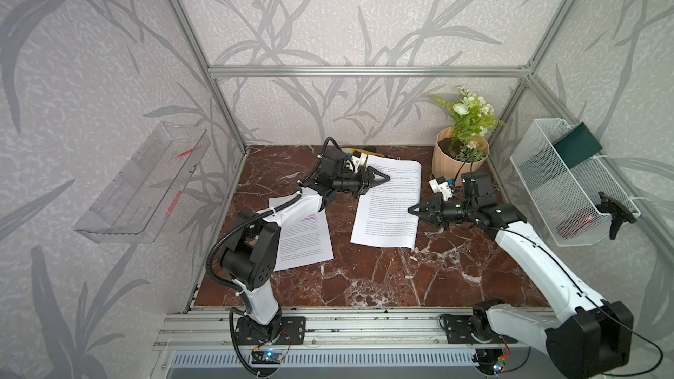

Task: Unclip the paperclips from the documents
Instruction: Pick up the document from the center of the board.

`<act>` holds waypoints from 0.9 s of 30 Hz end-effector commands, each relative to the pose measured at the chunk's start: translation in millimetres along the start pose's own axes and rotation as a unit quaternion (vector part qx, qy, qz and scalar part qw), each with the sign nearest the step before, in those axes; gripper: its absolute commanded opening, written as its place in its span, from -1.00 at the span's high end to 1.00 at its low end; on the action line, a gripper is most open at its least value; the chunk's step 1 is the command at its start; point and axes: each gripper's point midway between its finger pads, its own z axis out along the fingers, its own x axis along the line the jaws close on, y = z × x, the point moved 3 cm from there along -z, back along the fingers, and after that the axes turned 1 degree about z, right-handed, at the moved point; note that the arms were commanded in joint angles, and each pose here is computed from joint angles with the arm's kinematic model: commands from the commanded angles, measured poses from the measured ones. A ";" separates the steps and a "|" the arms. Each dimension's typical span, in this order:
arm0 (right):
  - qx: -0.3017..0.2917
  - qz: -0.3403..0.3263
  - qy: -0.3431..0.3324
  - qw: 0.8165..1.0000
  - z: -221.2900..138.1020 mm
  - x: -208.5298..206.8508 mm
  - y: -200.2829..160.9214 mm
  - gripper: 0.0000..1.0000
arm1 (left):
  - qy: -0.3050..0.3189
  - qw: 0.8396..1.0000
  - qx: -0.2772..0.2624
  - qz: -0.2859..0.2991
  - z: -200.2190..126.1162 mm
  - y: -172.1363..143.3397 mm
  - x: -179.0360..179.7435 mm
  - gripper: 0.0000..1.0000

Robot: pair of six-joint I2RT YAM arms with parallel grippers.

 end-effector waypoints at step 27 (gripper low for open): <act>-0.001 -0.016 -0.013 1.000 -17.5 -16.5 -2.3 0.62 | -0.020 0.999 -0.009 0.024 -23.2 -4.9 -22.8 0.46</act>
